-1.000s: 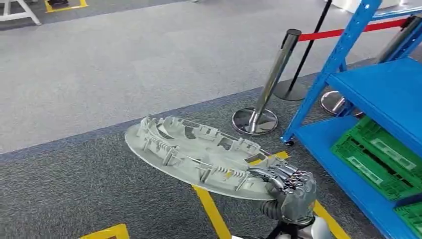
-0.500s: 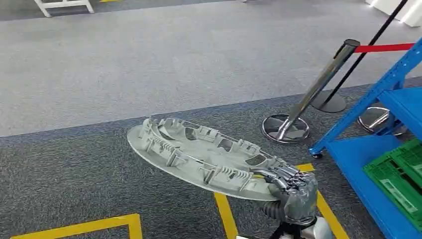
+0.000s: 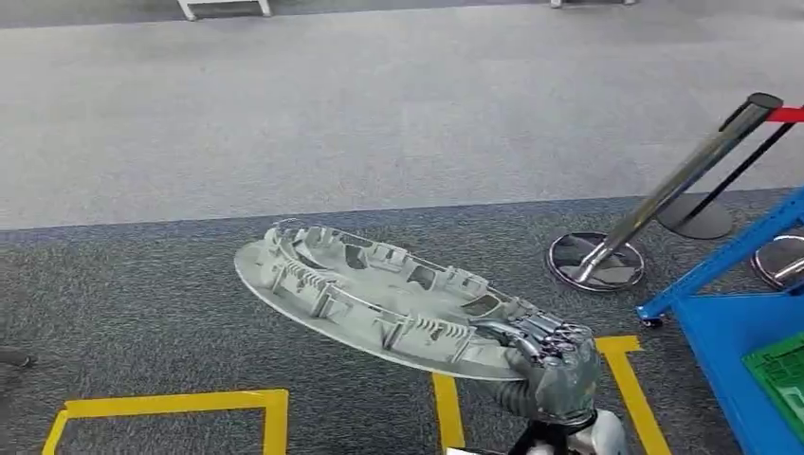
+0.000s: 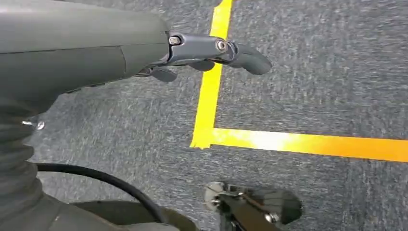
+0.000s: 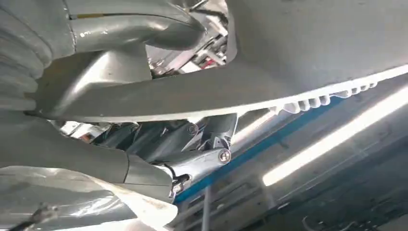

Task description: Take the parts from the cabinet and place them on the table.

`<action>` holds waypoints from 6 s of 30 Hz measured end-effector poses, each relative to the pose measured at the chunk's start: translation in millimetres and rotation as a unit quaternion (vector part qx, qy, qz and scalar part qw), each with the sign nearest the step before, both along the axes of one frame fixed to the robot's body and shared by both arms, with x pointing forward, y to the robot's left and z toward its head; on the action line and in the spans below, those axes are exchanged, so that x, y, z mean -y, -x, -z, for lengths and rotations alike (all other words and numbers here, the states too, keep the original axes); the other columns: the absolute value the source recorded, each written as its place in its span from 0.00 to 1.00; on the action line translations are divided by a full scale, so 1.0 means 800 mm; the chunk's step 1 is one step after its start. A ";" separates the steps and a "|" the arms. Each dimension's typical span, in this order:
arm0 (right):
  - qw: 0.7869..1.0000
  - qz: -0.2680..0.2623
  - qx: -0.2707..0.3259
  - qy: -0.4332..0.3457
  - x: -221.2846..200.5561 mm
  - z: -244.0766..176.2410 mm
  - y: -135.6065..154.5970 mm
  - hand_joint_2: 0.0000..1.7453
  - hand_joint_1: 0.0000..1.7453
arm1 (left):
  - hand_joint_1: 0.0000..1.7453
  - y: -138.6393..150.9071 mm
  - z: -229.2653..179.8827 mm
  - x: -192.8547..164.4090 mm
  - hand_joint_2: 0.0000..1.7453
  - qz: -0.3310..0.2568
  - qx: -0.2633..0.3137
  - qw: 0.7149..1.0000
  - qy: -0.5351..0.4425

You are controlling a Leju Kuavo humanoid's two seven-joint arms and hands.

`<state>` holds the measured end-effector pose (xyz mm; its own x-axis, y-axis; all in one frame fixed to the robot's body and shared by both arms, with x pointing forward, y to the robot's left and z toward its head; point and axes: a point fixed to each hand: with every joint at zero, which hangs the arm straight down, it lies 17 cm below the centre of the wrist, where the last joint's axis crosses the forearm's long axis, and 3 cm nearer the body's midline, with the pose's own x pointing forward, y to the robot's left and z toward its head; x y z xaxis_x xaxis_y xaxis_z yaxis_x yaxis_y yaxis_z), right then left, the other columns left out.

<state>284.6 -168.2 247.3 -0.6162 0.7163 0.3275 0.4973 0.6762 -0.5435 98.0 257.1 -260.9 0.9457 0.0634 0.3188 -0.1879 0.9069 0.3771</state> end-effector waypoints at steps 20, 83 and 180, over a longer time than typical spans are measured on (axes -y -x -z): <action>1.000 -0.010 -0.003 -0.004 -0.006 0.000 -0.002 1.00 1.00 | 0.00 0.000 0.000 0.012 1.00 0.015 -0.001 1.000 0.008; 1.000 -0.011 0.005 -0.009 -0.009 -0.006 -0.001 1.00 1.00 | 0.00 0.011 0.004 0.015 1.00 -0.008 -0.026 0.999 0.022; 0.999 0.018 0.019 -0.033 0.019 -0.026 0.019 1.00 1.00 | 0.00 0.004 0.004 0.013 1.00 -0.005 -0.010 1.000 0.027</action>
<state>269.6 -183.3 268.2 -0.6040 0.7155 0.3510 0.5410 0.6915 -0.4787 94.9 246.5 -264.2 0.9511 0.0903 0.2953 -0.1905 0.9242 0.3310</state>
